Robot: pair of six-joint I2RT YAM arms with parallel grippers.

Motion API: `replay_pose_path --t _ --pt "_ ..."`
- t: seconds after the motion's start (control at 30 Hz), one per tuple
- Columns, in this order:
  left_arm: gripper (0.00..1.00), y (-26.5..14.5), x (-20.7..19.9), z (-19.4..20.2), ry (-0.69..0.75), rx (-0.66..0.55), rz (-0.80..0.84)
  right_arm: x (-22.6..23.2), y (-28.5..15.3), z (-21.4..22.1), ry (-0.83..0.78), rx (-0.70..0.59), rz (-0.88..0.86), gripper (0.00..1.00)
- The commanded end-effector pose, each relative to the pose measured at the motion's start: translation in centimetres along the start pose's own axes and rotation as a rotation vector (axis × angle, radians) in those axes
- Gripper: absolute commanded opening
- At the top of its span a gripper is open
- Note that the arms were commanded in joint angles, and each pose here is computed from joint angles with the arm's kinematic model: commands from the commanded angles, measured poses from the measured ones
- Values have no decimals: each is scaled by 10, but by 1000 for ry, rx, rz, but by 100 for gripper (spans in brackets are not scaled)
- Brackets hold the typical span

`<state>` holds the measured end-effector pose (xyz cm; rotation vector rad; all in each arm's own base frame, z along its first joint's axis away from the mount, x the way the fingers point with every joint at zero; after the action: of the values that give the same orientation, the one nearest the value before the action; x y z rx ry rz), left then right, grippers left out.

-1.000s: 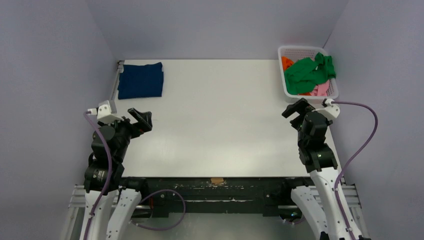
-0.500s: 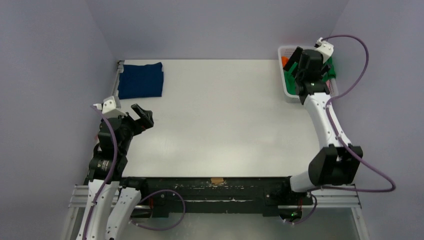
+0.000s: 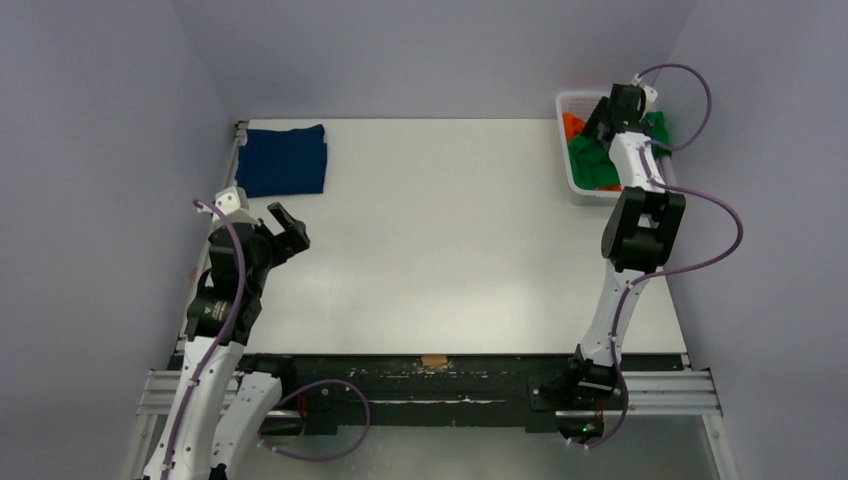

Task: Fold and stack the t-shirts
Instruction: Grab crumpled tshirt from bin with the right arm

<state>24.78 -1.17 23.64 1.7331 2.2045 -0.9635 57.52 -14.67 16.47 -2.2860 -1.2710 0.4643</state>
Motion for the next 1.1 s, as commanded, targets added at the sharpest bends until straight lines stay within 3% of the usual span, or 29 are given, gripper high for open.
replay_pose_path --t 0.0,0.07,0.17,0.23,0.3,0.43,0.6,0.87,1.07 --pt "100 8 -3 -6 -15 -23 -6 8 -3 -21 7 -49 -28 81" --pt "100 9 -2 -5 -14 -17 -18 8 3 -14 9 -34 -22 78" --pt "100 11 -1 -5 -13 -17 -29 8 9 -3 8 -13 -15 65" --pt "100 11 0 -5 -13 -17 -32 8 11 -2 14 -14 -11 36" --pt "100 11 0 -5 -13 -15 -34 8 9 -7 24 -25 -15 1" --pt "100 9 1 -6 -14 -21 -35 13 -10 -31 41 -85 -66 0" --pt "100 6 0 -7 -16 -26 -25 14 -64 -70 58 -194 -166 0" --pt "100 -3 -5 -9 -28 -37 14 42 -224 -149 62 -497 -562 0" --pt "100 -12 -8 -8 -35 -40 57 96 -360 -172 -44 -653 -888 0"
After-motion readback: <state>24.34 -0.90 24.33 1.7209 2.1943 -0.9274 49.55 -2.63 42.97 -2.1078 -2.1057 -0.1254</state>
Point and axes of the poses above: each gripper's point midway between its finger pads, its own y axis out along the fingers, its own x axis along the line the jaws close on, z = x × y, the point moved 1 cm from there along -y, back along the fingers, and after that the axes turned 10 degrees about -y, right-handed, at the moved point
